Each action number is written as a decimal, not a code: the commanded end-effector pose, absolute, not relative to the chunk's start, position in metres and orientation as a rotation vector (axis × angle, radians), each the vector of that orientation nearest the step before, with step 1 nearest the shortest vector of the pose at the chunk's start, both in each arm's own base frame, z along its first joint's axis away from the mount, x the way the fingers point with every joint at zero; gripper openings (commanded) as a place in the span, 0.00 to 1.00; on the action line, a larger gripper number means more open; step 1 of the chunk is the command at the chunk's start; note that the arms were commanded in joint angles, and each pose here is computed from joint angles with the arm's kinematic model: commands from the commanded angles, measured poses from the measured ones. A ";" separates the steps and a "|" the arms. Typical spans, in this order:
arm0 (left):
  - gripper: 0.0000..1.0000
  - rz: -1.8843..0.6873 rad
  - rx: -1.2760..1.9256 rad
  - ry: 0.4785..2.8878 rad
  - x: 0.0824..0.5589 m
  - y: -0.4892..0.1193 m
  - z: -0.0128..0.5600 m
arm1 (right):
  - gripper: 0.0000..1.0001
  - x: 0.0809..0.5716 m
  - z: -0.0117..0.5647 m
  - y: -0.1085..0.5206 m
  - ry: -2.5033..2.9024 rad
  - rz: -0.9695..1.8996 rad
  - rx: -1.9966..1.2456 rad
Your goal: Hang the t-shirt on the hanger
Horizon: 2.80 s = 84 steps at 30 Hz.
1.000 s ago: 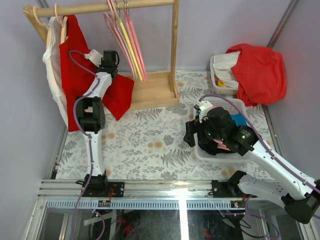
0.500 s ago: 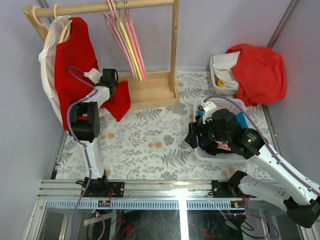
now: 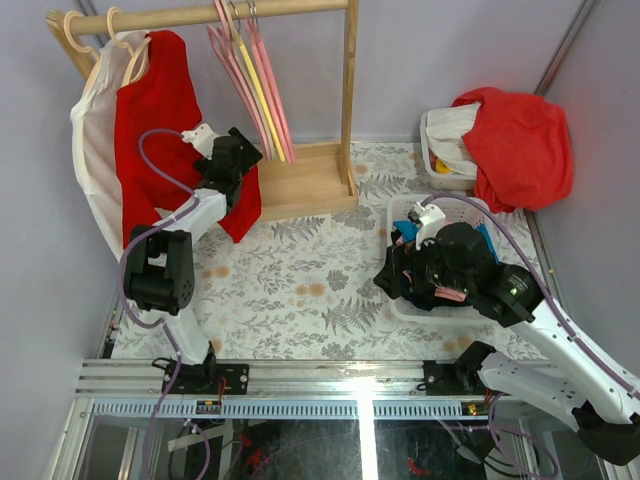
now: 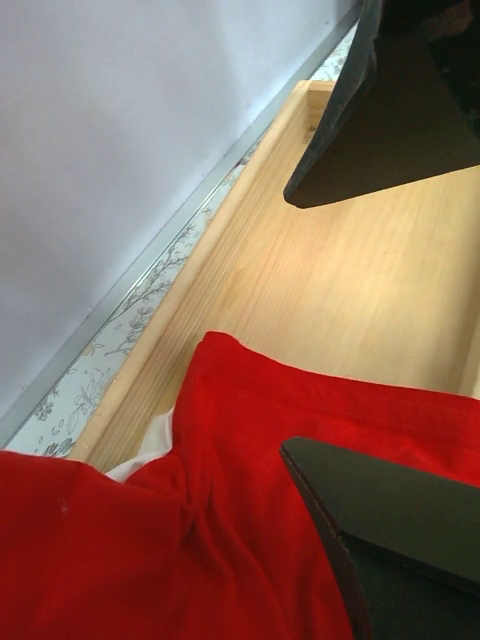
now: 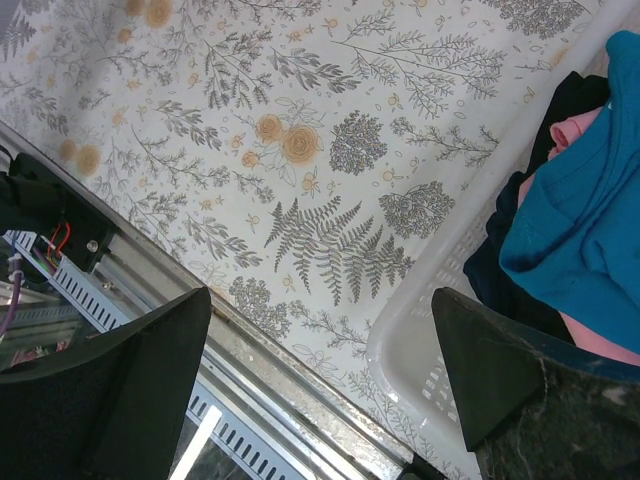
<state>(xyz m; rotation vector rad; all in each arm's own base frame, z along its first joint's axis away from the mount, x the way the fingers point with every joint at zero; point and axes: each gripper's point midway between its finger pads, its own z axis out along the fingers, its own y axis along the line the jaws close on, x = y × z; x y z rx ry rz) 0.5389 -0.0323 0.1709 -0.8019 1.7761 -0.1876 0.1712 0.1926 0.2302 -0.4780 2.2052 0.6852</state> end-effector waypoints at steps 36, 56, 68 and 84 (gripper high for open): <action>1.00 -0.964 -0.251 2.049 0.172 -0.161 0.219 | 0.99 0.166 0.227 0.140 2.119 0.602 -0.128; 1.00 -1.038 -0.178 2.007 0.176 -0.176 0.235 | 0.99 0.185 0.223 0.162 2.158 0.616 -0.104; 1.00 -1.058 -0.131 2.087 0.174 -0.188 0.229 | 0.99 0.187 0.230 0.154 2.233 0.528 -0.061; 1.00 -0.951 -0.186 2.054 0.193 -0.178 0.239 | 0.99 0.193 0.245 0.168 2.231 0.550 -0.147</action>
